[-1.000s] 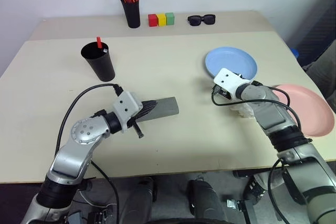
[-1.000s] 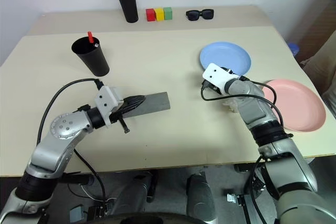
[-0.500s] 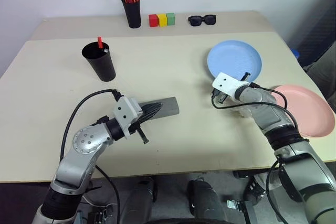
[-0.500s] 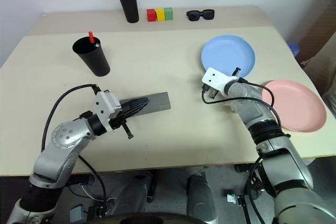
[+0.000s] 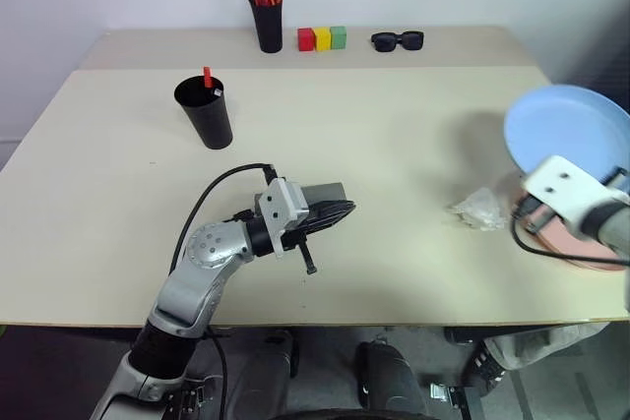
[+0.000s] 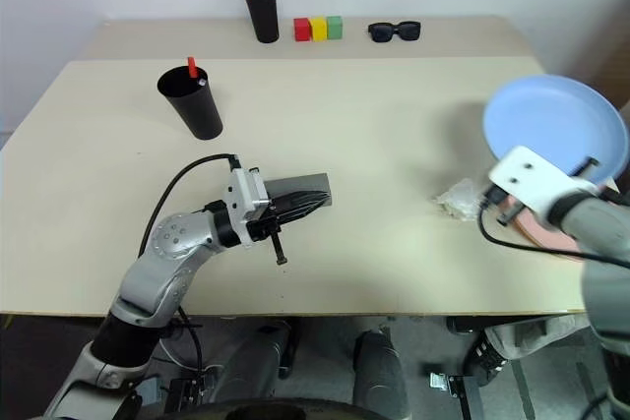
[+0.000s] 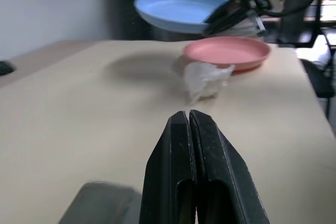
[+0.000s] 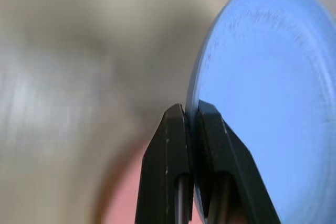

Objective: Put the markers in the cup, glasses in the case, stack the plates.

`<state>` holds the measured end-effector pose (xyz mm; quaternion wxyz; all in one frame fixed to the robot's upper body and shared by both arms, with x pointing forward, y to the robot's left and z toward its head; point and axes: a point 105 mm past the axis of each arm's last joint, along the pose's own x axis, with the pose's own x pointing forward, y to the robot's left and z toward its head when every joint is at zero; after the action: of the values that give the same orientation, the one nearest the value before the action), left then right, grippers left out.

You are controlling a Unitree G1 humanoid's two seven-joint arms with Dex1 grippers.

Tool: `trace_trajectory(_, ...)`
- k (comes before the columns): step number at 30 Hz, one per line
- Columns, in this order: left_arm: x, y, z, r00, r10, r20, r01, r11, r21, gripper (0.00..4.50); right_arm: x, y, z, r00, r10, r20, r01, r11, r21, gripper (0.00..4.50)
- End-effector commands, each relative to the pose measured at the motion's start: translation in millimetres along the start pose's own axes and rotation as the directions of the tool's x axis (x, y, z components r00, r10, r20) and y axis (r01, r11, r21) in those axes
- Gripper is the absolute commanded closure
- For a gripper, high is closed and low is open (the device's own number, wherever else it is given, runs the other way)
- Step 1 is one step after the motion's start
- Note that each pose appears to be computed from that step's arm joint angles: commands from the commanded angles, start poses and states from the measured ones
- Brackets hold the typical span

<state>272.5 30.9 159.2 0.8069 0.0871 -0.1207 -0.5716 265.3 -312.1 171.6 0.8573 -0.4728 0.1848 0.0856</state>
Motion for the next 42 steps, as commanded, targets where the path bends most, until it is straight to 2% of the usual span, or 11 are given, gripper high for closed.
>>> trace_trajectory(1,7.5,-1.2,15.2,0.995,-0.062,0.075,0.059,0.997,0.044,4.5,-13.3,2.4,-8.7,1.0,-0.007,-0.021,0.007,1.0,0.001,4.44)
trace_trajectory(5,8.9,1.6,14.6,0.996,-0.061,0.07,0.057,0.996,0.066,4.5,-11.6,9.8,-24.5,0.998,0.013,-0.068,-0.011,0.999,0.035,4.44)
trace_trajectory(6,8.6,1.9,14.2,0.996,-0.058,0.069,0.054,0.996,0.066,4.5,-10.6,10.8,-25.1,0.998,0.021,-0.066,-0.017,0.998,0.059,4.17)
trace_trajectory(8,6.8,2.3,13.5,0.997,-0.048,0.065,0.044,0.997,0.067,4.5,-8.4,10.1,-26.8,0.997,0.028,-0.073,-0.024,0.998,0.06,3.47)
trace_trajectory(14,4.4,3.0,12.6,0.998,-0.025,0.055,0.022,0.998,0.067,4.5,-9.4,3.7,-7.8,0.999,0.034,0.001,-0.034,0.999,0.041,0.52)
trace_trajectory(20,4.9,6.5,13.8,0.999,-0.009,0.051,0.005,0.997,0.079,4.5,0.7,26.1,34.9,0.97,0.118,0.214,-0.156,0.973,0.17,0.52)
trace_trajectory(24,5.6,9.1,16.0,0.999,0.013,0.052,-0.017,0.996,0.086,4.5,23.4,43.3,37.7,0.966,0.113,0.231,-0.179,0.942,0.285,0.52)
trace_trajectory(28,5.5,9.5,17.1,0.998,0.026,0.051,-0.031,0.996,0.087,4.5,35.8,53.3,29.3,0.977,0.105,0.188,-0.159,0.94,0.301,0.52)
trace_trajectory(31,3.7,8.0,16.8,0.999,0.028,0.045,-0.032,0.996,0.087,4.5,39.0,52.0,25.2,0.984,0.088,0.156,-0.134,0.941,0.312,1.33)
trace_trajectory(37,3.8,8.6,16.6,0.999,0.028,0.037,-0.031,0.996,0.086,4.5,36.4,47.3,25.7,0.986,0.072,0.148,-0.114,0.947,0.301,4.48)
trace_trajectory(42,5.2,10.2,17.7,0.999,0.026,0.039,-0.029,0.996,0.086,4.5,25.5,27.1,27.6,0.99,0.007,0.137,-0.042,0.966,0.255,4.48)
